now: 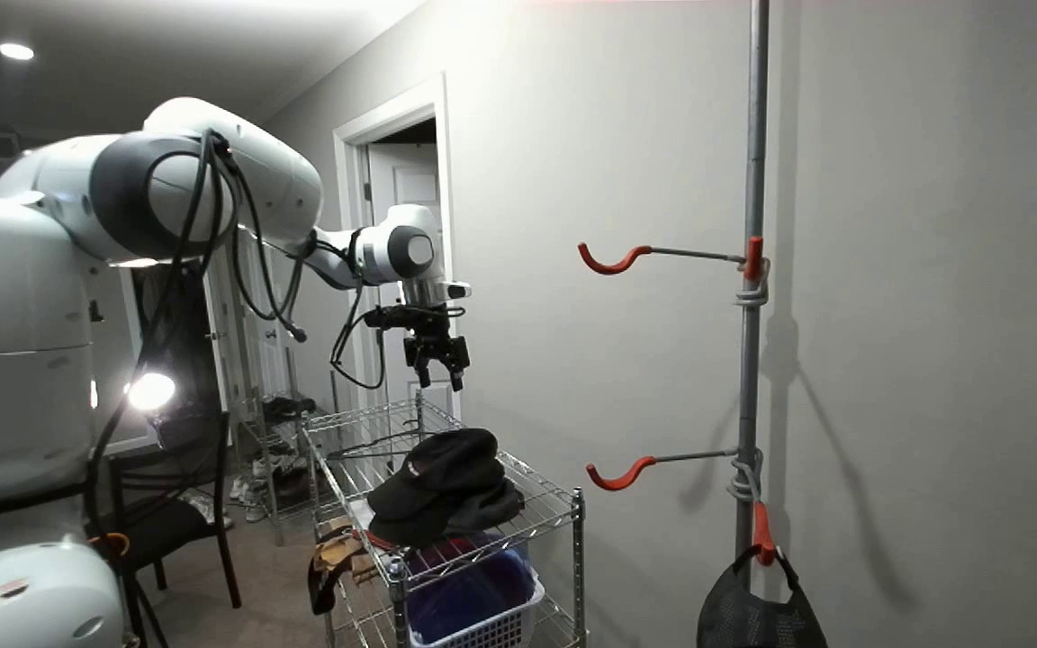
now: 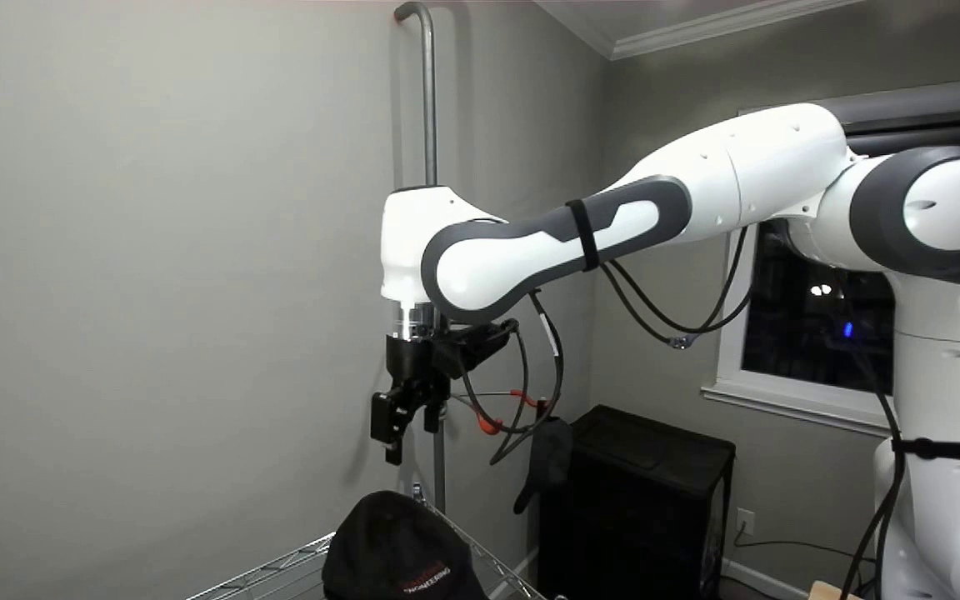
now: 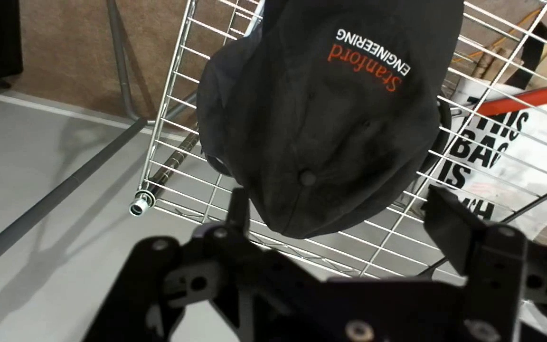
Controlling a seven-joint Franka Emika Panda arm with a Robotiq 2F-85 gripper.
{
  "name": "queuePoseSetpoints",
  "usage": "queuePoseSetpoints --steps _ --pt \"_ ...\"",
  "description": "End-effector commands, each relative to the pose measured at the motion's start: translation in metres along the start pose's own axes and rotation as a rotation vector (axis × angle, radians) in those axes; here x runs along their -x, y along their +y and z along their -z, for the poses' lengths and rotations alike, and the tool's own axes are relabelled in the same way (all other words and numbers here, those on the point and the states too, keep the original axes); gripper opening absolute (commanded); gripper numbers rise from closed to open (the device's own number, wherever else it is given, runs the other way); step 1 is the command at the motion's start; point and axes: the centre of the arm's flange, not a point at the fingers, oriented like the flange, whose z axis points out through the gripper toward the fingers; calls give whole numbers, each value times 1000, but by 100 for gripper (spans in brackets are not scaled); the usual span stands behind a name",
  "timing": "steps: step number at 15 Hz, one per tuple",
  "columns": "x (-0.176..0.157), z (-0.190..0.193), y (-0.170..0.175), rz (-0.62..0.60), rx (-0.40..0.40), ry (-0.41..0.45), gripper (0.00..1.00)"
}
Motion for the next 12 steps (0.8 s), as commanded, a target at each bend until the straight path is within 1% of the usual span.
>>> queuePoseSetpoints --steps 1,4,6,9,12 --pt "47 20 11 -128 -20 45 100" --pt "83 32 25 -214 -51 52 100" --pt "109 36 42 -267 -68 46 100" --pt "143 36 85 -387 -79 45 100" --pt "166 29 136 -495 -77 39 100"
